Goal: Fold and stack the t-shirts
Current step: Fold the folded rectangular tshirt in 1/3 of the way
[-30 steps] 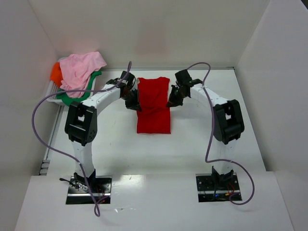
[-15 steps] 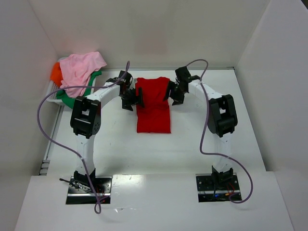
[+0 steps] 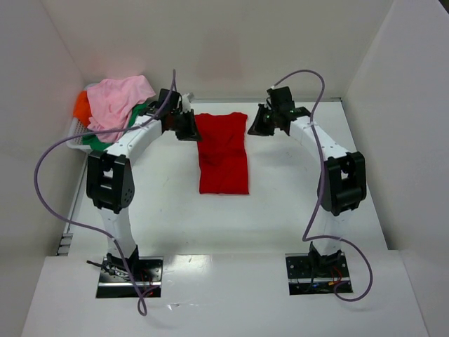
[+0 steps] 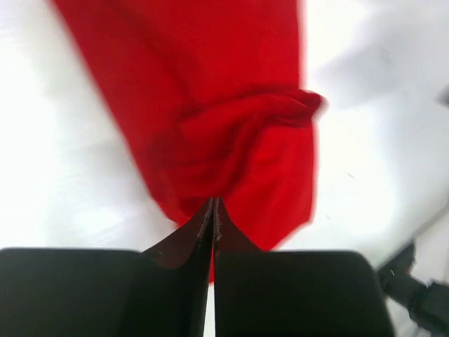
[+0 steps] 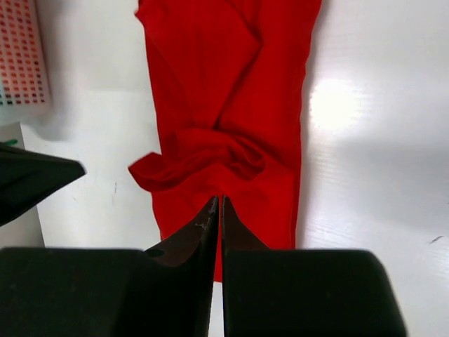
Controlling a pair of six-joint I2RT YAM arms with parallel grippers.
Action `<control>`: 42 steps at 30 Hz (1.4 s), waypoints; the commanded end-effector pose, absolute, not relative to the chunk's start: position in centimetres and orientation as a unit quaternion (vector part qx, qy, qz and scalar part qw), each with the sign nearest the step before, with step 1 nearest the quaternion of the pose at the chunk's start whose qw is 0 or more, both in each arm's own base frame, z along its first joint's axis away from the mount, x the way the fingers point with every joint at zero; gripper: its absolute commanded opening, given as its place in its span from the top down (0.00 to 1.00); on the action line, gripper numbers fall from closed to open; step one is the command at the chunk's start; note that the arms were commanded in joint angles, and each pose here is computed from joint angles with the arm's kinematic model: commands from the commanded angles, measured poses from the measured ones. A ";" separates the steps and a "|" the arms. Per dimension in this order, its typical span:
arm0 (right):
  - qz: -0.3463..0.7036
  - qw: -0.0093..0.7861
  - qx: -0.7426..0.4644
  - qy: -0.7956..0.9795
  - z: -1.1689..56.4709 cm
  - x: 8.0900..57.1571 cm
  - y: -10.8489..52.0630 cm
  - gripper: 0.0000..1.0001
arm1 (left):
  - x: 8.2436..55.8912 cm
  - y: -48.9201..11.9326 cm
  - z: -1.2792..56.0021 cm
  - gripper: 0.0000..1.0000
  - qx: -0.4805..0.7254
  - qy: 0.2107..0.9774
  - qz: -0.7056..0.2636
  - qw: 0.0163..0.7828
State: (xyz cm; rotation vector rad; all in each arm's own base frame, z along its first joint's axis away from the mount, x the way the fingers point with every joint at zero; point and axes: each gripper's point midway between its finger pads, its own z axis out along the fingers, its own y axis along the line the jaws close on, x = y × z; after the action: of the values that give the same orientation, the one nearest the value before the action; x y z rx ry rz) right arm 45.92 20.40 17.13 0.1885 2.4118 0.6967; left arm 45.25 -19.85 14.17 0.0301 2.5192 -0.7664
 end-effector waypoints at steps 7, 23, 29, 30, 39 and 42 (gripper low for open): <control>0.295 0.247 0.041 0.922 13.0 41.3 23.8 0.90 | 39.9 -24.4 12.9 0.95 0.050 0.912 -0.358 0.194; 0.297 0.233 0.031 0.925 10.4 43.3 24.8 0.84 | 41.2 -23.9 5.9 0.89 0.023 0.932 -0.322 0.165; 0.291 0.237 0.024 0.927 10.3 44.4 25.0 0.84 | 45.7 -22.5 5.9 0.89 0.004 0.929 -0.315 0.196; 0.290 0.235 0.025 0.928 10.2 44.5 25.1 0.84 | 46.1 -22.5 6.4 0.89 0.004 0.929 -0.312 0.201; 0.287 0.239 0.026 0.927 9.9 46.0 25.4 0.80 | 50.7 -20.5 6.1 0.68 -0.024 0.924 -0.310 0.222; 0.283 0.241 0.028 0.928 9.7 46.3 25.4 0.75 | 51.2 -19.7 6.0 0.61 -0.033 0.927 -0.298 0.224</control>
State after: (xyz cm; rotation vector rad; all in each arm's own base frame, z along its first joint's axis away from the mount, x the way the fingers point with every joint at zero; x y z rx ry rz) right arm 45.04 25.18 8.66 0.0986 2.5767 0.7839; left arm 50.78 -19.98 6.13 -0.0854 2.5504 -0.8417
